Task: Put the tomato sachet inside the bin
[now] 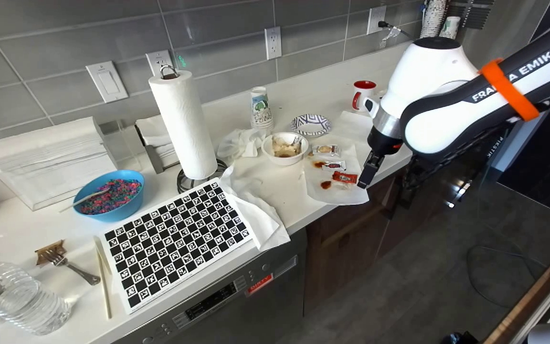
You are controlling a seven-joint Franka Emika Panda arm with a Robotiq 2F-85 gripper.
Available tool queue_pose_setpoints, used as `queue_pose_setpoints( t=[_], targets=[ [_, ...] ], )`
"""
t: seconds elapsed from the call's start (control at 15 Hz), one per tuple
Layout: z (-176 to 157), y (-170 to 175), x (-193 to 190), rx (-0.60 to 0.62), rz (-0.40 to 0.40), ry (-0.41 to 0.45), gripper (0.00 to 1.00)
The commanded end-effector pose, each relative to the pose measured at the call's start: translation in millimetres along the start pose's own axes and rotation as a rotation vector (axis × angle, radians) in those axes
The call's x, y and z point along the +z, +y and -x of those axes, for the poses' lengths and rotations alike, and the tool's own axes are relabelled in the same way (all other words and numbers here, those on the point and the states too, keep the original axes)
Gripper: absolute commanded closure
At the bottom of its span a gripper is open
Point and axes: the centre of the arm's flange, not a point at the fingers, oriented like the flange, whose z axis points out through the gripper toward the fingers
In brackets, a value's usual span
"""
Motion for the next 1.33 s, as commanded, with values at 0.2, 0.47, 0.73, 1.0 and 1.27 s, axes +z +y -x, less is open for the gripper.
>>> queue_pose_setpoints(
  t=[0.2, 0.47, 0.73, 1.0, 1.27],
  targets=[
    [-28.5, 21.9, 32.5, -0.041, -0.002, 0.002, 0.12],
    [-36.3, 34.3, 41.7, -0.05, -0.001, -0.005, 0.27],
    [-41.9, 41.8, 52.3, -0.056, -0.007, -0.015, 0.39],
    [-46.0, 44.2, 60.7, -0.064, -0.015, -0.022, 0.54],
    [-47.8, 45.2, 66.9, -0.069, -0.022, -0.028, 0.71]
  ],
)
